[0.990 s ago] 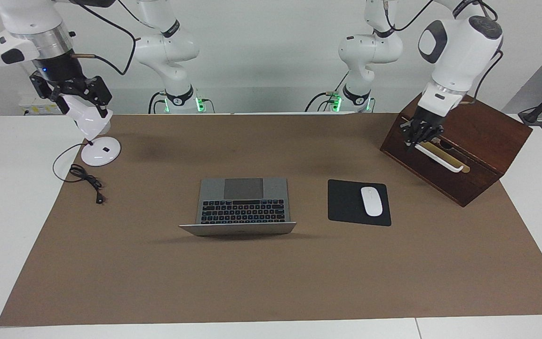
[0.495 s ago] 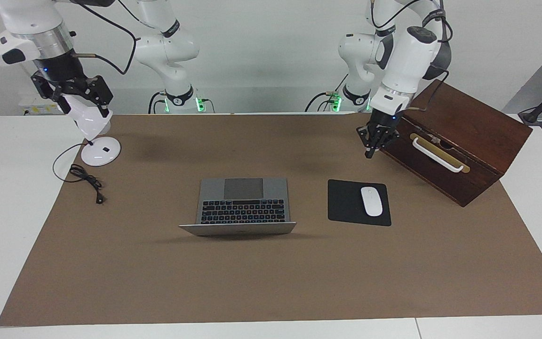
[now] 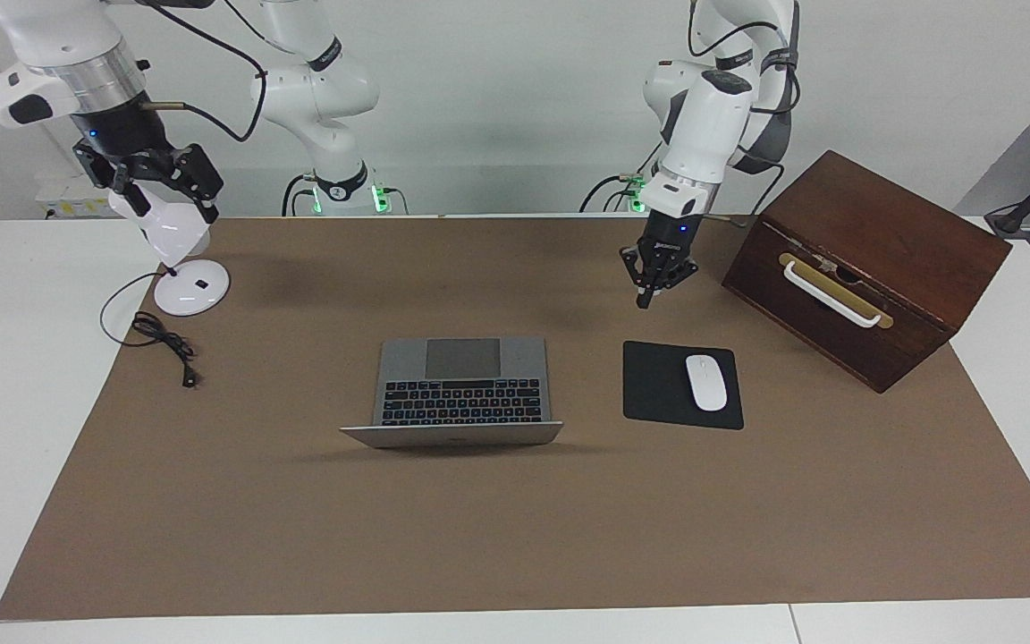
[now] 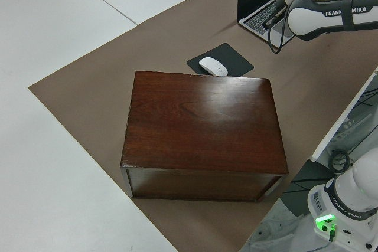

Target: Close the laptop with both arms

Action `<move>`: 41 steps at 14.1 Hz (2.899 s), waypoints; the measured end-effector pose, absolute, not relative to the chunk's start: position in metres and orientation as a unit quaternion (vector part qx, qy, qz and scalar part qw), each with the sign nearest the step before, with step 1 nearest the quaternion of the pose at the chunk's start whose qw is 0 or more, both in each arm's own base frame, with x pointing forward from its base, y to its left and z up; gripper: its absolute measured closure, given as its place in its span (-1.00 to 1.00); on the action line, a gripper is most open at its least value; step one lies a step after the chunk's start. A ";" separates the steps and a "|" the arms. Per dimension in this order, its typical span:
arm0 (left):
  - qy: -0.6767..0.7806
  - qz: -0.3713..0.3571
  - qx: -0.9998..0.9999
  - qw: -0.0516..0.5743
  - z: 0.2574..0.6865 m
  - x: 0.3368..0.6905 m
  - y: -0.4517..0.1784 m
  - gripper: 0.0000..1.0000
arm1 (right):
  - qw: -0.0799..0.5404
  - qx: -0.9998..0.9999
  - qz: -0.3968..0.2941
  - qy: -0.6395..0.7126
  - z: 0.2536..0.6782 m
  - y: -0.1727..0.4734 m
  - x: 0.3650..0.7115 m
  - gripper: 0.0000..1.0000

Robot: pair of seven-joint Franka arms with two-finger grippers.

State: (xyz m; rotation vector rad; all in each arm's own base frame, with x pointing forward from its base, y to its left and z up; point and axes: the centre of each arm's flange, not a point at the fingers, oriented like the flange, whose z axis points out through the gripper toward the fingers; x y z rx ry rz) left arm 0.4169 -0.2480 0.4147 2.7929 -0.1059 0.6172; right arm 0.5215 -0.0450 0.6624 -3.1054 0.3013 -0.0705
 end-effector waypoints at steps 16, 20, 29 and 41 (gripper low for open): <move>-0.120 0.282 0.930 0.201 0.313 0.368 -0.349 0.98 | 0.012 -0.995 -0.020 0.099 0.660 -0.048 0.519 -1.00; -0.125 0.286 0.929 0.200 0.286 0.366 -0.352 0.98 | 0.012 -0.995 -0.021 0.100 0.661 -0.049 0.518 -1.00; -0.143 0.282 0.928 0.195 0.264 0.357 -0.359 0.98 | 0.012 -0.995 -0.021 0.099 0.662 -0.048 0.518 -1.00; -0.149 0.288 0.927 0.190 0.265 0.362 -0.354 0.98 | 0.013 -0.994 -0.023 0.101 0.663 -0.051 0.516 -1.00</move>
